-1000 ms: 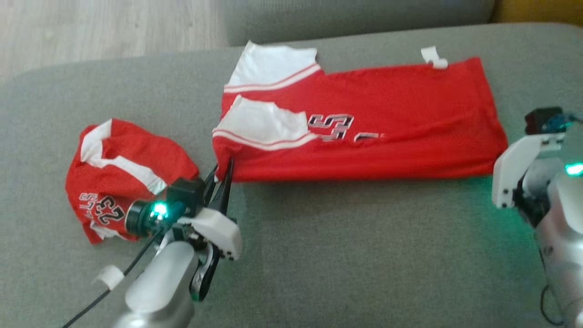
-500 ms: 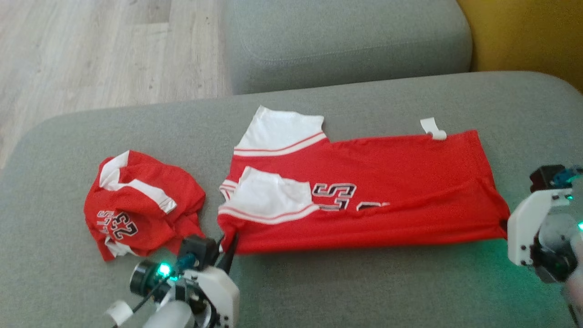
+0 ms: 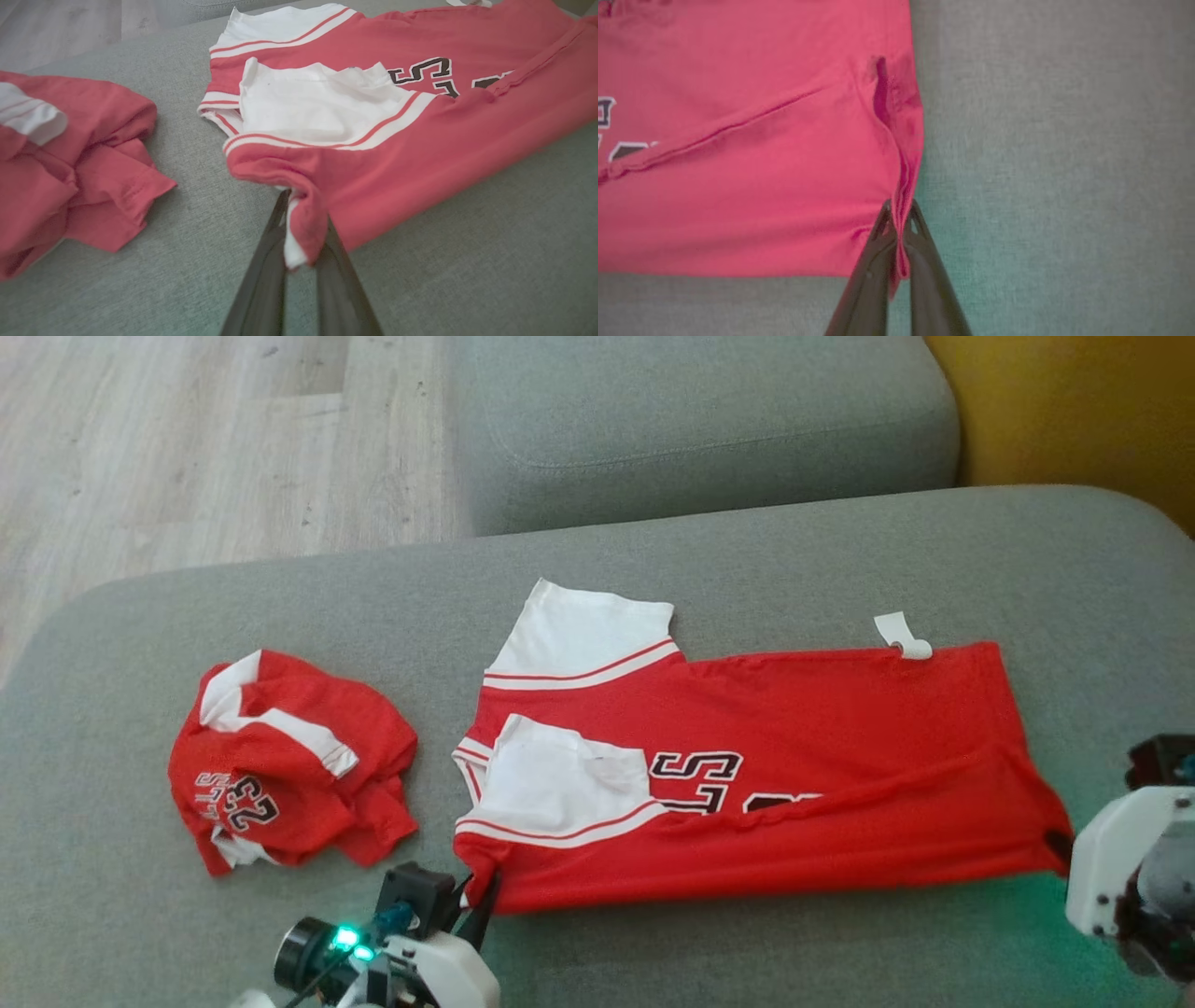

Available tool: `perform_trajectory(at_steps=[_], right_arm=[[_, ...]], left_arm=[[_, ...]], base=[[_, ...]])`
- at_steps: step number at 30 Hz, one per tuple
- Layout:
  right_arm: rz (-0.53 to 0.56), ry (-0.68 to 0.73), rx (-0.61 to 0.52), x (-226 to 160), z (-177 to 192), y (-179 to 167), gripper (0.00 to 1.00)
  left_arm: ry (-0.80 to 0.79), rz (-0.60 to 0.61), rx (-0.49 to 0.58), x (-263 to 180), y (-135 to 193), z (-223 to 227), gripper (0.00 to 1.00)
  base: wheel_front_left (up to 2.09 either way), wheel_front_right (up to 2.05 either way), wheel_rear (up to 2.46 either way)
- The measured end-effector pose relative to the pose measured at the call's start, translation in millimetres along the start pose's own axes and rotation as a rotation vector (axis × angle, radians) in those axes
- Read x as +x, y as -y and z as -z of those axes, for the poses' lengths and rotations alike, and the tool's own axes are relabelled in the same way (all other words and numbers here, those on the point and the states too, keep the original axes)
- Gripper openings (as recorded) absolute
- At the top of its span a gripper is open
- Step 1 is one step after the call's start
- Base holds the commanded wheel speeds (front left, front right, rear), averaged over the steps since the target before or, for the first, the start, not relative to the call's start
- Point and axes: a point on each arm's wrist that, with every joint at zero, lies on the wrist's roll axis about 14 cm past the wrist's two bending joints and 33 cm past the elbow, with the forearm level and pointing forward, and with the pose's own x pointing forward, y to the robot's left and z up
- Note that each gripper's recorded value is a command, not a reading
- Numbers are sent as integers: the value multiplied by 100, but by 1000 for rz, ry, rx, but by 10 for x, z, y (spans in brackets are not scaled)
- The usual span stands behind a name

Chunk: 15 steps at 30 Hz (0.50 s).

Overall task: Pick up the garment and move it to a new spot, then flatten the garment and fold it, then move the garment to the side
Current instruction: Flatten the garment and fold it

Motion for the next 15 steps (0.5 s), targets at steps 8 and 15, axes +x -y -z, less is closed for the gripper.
perform_trajectory(at_steps=[8, 15], right_arm=[[-52, 366, 114, -163, -662, -196, 100], [-103, 887, 137, -810, -1399, -426, 100]], left_arm=[[49, -56, -24, 35, -116, -123, 100], [343, -140, -65, -4, -297, -740, 100]], base=[[0, 0, 0], [0, 0, 0]])
